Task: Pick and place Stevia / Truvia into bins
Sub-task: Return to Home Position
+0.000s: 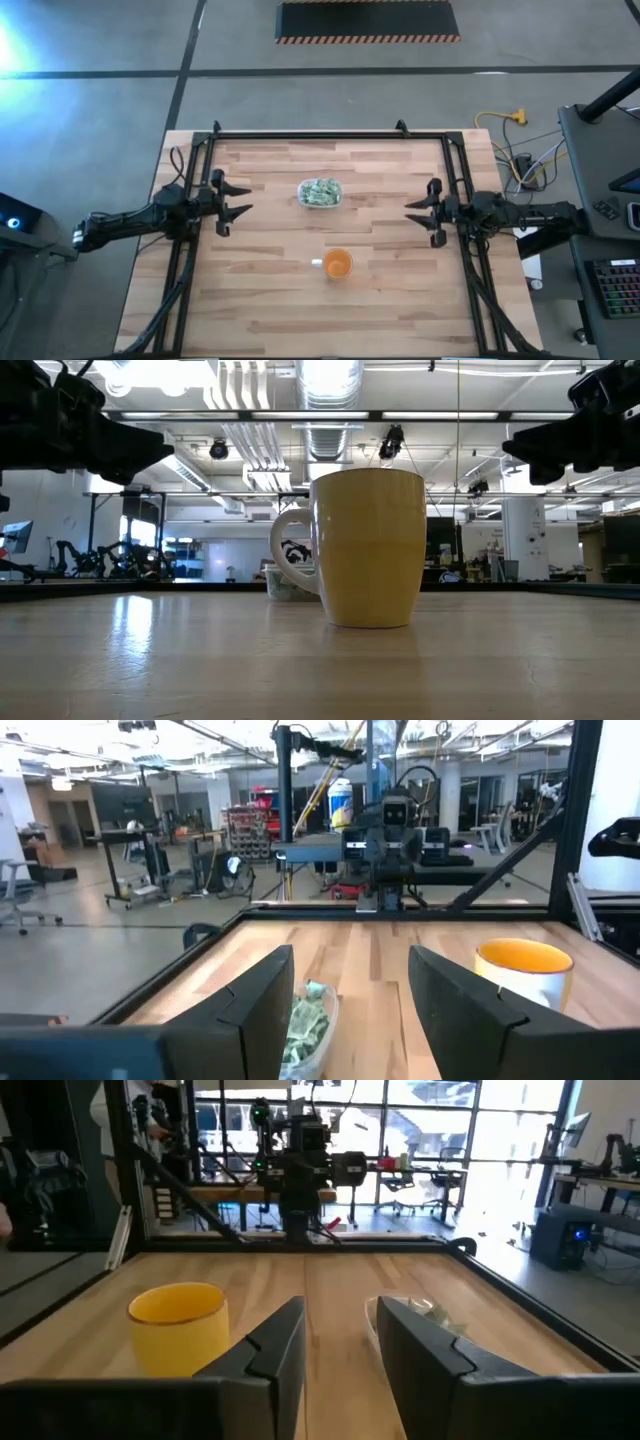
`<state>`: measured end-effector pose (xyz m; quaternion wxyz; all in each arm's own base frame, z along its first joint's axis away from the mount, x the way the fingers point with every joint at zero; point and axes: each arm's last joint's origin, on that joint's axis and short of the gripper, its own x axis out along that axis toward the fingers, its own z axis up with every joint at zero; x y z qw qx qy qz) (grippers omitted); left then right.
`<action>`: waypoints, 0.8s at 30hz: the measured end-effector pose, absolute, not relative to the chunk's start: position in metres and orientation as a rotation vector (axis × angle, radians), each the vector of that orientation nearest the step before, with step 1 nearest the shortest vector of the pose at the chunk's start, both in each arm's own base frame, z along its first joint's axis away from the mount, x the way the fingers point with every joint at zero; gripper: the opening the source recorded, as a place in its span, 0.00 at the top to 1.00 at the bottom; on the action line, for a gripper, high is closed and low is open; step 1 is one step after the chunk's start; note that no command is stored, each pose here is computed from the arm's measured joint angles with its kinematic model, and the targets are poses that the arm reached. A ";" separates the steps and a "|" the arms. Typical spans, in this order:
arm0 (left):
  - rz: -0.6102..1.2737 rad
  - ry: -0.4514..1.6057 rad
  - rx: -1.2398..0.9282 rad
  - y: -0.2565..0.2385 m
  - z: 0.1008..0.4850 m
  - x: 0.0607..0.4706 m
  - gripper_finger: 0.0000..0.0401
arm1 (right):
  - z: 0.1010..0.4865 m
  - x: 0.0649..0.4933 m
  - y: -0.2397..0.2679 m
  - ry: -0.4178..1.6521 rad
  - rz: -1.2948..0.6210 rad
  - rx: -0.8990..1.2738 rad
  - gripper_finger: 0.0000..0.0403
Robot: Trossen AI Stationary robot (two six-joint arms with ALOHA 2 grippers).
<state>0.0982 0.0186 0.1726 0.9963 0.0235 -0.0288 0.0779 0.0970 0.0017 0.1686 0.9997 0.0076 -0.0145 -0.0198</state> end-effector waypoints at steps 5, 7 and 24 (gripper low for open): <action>0.156 -0.046 0.040 0.019 0.172 0.099 0.54 | 0.168 0.098 0.002 -0.019 -0.040 0.017 0.72; 0.156 -0.042 0.039 0.019 0.171 0.099 0.54 | 0.167 0.098 0.002 -0.012 -0.040 0.016 0.73; 0.156 -0.017 0.035 0.019 0.169 0.101 0.54 | 0.166 0.099 0.002 0.004 -0.039 0.015 0.75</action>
